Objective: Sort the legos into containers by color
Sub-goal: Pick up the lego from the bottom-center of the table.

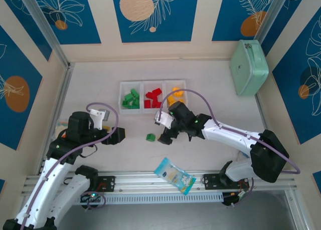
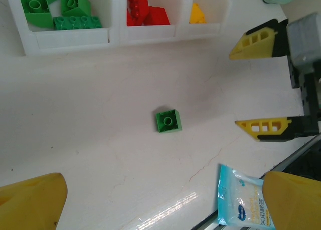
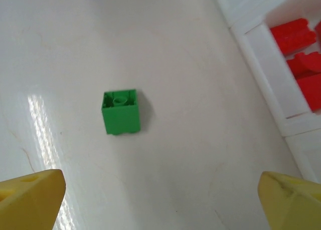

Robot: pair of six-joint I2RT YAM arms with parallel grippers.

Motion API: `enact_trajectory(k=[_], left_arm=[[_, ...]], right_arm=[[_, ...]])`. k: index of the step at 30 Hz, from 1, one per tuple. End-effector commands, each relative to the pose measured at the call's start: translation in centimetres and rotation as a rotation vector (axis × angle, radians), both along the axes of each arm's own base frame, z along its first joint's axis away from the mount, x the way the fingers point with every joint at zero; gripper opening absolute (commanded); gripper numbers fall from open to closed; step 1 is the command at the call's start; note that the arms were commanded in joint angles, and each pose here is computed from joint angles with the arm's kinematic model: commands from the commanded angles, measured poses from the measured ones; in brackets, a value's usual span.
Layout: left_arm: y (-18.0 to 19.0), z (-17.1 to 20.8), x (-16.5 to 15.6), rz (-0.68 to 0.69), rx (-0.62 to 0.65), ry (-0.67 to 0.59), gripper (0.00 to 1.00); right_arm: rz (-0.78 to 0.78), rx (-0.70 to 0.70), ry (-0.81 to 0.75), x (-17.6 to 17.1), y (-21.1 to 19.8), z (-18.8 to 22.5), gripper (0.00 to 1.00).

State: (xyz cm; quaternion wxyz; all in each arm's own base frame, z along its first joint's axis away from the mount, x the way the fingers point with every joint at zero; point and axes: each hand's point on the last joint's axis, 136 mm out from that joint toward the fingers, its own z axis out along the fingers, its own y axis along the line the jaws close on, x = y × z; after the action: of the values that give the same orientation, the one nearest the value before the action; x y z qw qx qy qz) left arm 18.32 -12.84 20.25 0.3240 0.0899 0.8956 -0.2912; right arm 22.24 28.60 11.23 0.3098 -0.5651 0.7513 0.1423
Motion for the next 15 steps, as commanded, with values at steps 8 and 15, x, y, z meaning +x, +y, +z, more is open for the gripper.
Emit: enact_trajectory(k=[8,15], left_arm=[[-0.1,0.7,0.0,-0.008,-0.014,-0.009,0.99],[-0.1,0.7,0.0,-0.005,-0.012,-0.01,0.99]], right_arm=[[0.222,-0.065,-0.089,-0.2,4.3,-4.7,0.99],[0.223,-0.055,-0.071,1.3,6.0,-6.5,1.0]])
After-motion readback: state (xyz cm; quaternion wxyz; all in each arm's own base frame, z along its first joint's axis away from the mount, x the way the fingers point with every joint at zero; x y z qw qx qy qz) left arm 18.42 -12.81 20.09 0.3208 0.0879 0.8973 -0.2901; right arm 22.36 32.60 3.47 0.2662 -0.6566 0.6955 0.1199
